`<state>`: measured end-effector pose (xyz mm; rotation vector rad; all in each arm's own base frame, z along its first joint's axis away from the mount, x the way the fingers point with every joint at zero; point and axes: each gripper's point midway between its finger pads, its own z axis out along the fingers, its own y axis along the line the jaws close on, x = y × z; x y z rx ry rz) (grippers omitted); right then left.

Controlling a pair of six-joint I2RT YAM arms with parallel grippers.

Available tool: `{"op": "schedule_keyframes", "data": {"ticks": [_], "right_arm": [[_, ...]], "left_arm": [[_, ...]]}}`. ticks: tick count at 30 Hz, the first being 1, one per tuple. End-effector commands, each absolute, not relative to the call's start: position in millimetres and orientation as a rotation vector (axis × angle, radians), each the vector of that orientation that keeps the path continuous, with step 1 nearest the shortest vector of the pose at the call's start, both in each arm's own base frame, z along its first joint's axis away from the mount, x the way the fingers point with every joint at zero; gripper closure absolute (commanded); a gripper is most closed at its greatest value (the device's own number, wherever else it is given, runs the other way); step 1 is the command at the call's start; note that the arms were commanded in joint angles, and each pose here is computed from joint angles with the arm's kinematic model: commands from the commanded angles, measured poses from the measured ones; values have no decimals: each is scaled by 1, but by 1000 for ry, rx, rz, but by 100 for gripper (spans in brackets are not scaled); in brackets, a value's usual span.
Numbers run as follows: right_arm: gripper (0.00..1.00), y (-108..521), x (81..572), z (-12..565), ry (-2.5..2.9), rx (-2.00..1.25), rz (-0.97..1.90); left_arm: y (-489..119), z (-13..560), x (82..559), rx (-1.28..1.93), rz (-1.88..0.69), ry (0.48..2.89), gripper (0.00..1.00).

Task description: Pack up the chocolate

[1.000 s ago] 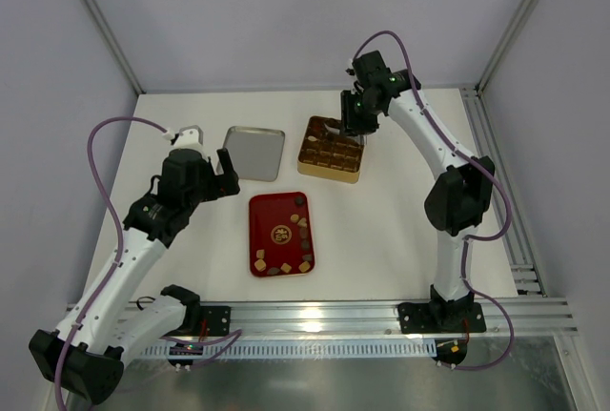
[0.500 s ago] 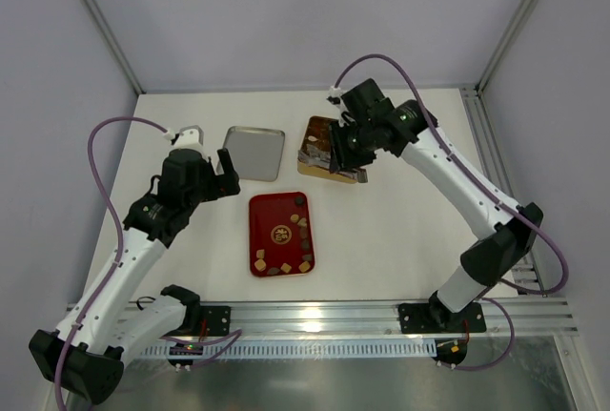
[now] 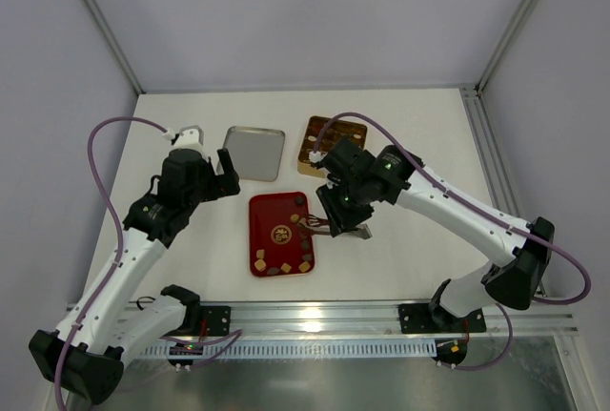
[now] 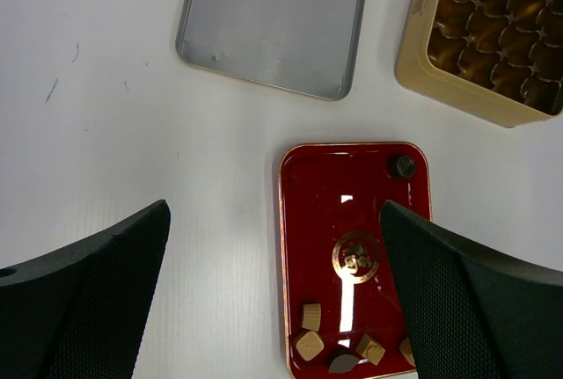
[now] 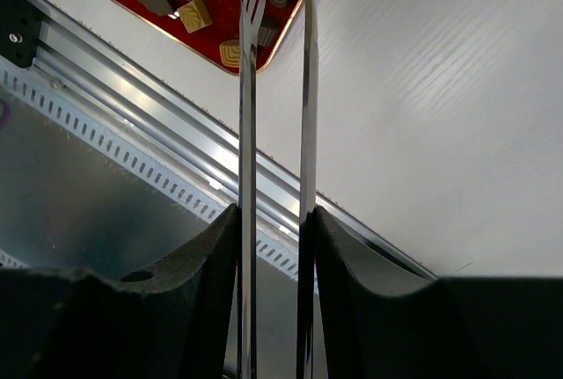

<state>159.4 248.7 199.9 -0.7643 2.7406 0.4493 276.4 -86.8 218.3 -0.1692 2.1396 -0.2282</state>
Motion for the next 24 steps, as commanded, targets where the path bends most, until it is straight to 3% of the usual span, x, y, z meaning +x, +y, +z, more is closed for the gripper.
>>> {"op": "schedule_keyframes", "data": {"ticks": [1, 24], "right_arm": [[60, 251, 154, 206, 2711, -747, 478], [61, 272, 162, 177, 2757, -771, 442]], "left_arm": [[-88, 234, 280, -181, -254, 2093, 0], [-86, 235, 279, -182, -248, 2087, 0]]}}
